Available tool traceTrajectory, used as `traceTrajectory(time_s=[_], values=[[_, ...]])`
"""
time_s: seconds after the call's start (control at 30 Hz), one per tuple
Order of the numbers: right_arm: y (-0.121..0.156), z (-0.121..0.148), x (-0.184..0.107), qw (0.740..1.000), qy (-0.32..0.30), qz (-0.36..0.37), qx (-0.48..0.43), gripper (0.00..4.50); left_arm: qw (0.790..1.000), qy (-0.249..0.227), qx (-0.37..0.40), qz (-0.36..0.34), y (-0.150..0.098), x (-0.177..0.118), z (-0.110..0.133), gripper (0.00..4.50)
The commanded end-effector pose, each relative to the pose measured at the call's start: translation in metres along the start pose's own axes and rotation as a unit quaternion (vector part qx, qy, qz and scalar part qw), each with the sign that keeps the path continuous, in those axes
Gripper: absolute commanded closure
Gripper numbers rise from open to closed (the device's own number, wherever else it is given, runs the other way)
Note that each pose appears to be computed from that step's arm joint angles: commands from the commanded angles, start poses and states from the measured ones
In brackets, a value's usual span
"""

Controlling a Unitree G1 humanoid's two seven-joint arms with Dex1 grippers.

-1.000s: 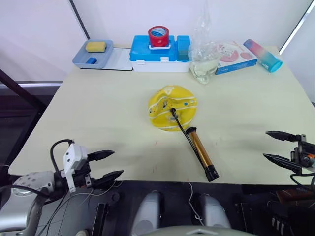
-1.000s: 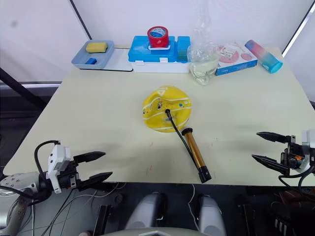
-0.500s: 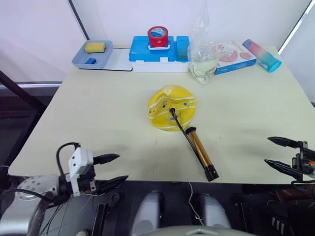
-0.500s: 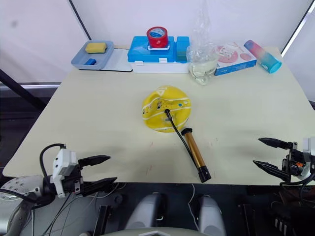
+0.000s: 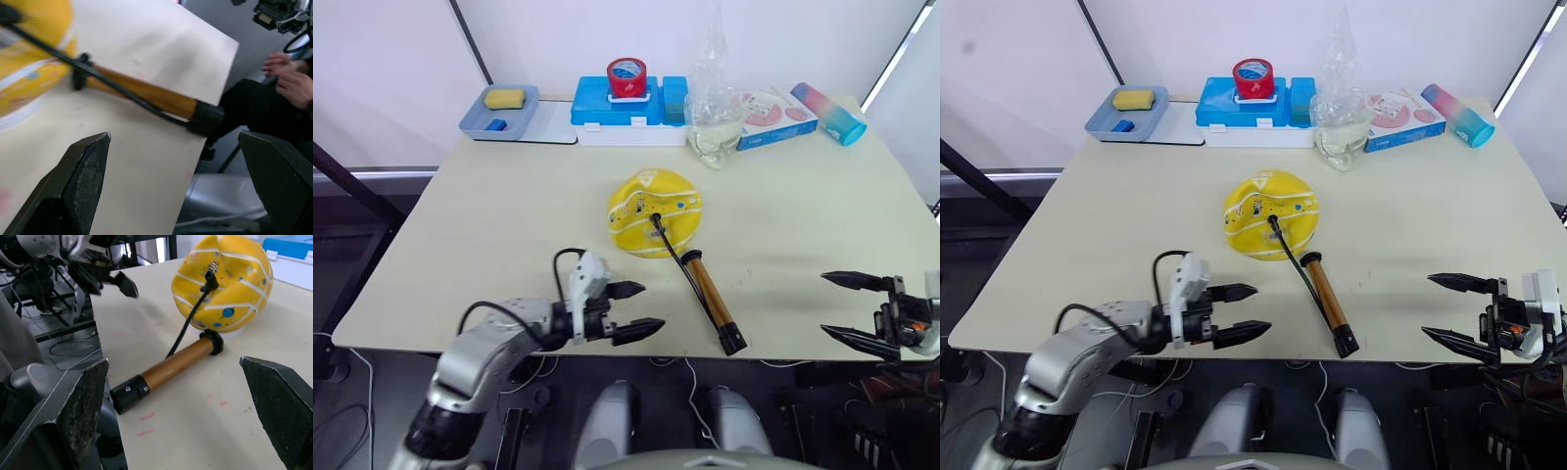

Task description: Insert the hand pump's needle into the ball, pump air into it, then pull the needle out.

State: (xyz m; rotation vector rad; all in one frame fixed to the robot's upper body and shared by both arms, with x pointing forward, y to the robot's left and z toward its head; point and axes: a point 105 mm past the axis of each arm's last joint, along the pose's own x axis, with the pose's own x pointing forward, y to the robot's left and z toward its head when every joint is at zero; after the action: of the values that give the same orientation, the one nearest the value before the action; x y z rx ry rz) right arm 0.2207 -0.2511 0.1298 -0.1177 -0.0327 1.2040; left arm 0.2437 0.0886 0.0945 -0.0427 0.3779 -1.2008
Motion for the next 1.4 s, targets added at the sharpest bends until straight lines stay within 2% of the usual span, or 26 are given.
traceTrajectory(time_s=[0.03,0.23,0.57,0.73,1.0,1.27,1.4], values=[[-0.001,0.01,0.006,1.0,-0.012,0.001,-0.01,0.0,1.0,0.0,-0.012,-0.01,0.0,0.023,-0.002,0.09],[0.0,0.009,0.01,1.0,-0.01,0.001,-0.007,0.0,0.997,0.001,-0.078,0.014,0.008,0.061,-0.007,0.09],[0.002,0.005,0.009,1.0,-0.004,-0.006,-0.016,0.0,0.985,-0.036,-0.167,0.02,0.006,0.095,0.003,0.09],[0.001,0.005,0.01,1.0,-0.006,-0.01,-0.02,0.0,0.978,-0.01,-0.206,0.032,0.007,0.11,0.0,0.09],[0.001,0.004,0.011,1.0,-0.008,-0.012,-0.024,0.0,0.978,-0.004,-0.204,0.042,0.011,0.111,0.0,0.09],[0.002,0.0,0.012,1.0,-0.007,-0.013,-0.023,0.0,0.978,-0.042,-0.203,0.04,0.014,0.096,0.008,0.09],[0.001,-0.001,0.013,1.0,-0.009,-0.012,-0.022,0.0,0.977,-0.038,-0.208,0.039,0.014,0.095,0.003,0.09]])
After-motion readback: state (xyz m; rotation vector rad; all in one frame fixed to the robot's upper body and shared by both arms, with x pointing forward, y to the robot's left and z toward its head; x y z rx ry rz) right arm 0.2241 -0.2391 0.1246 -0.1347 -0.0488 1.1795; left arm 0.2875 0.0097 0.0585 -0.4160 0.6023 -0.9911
